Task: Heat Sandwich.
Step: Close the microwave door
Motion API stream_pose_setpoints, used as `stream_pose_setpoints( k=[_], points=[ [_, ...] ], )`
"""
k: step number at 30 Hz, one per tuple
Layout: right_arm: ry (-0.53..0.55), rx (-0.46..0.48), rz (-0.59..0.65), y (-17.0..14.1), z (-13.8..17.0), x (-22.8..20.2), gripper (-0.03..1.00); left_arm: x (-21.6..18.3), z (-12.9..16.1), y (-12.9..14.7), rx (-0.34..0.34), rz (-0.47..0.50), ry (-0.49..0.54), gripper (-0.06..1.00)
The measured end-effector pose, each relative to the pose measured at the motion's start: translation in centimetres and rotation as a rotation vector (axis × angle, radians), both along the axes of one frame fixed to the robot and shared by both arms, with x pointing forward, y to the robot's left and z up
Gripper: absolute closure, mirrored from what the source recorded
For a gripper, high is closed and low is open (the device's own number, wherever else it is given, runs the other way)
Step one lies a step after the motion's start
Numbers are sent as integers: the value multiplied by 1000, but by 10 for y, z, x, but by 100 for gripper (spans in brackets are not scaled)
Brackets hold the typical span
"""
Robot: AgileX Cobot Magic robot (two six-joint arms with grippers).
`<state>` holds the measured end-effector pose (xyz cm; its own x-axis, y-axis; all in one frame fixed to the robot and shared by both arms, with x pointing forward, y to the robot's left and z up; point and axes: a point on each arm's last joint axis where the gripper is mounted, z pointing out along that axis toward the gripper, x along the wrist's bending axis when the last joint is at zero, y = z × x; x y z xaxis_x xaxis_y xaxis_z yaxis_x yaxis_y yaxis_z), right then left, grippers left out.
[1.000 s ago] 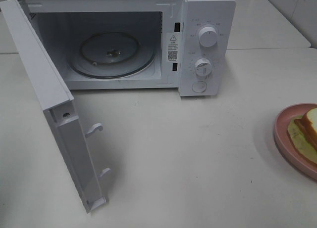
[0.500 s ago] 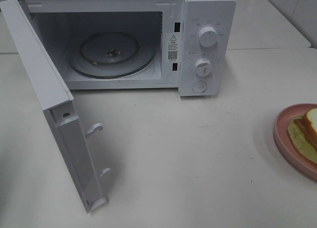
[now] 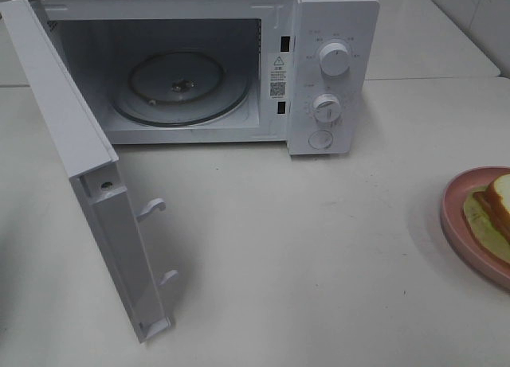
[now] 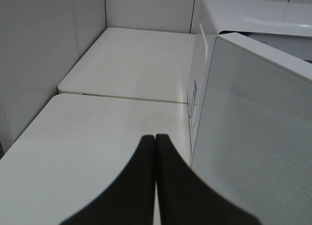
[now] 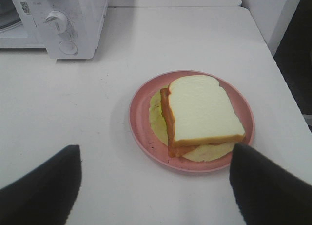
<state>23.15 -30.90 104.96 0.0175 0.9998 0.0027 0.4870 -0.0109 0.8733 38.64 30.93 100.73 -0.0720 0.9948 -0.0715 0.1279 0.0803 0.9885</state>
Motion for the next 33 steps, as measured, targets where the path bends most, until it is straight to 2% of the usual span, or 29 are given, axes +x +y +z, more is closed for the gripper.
stream_pose_setpoints(
  k=[7, 23, 33],
  points=[
    [0, 0, 0, 0, 0, 0, 21, 20, -16, -2, 0, -15, 59, 94],
    [0, 0, 0, 0, 0, 0, 21, 63, -47, -50, 99, -306, 117, 94],
    [0, 0, 0, 0, 0, 0, 21, 80, -56, -77, 102, -409, 121, 94]
  ],
)
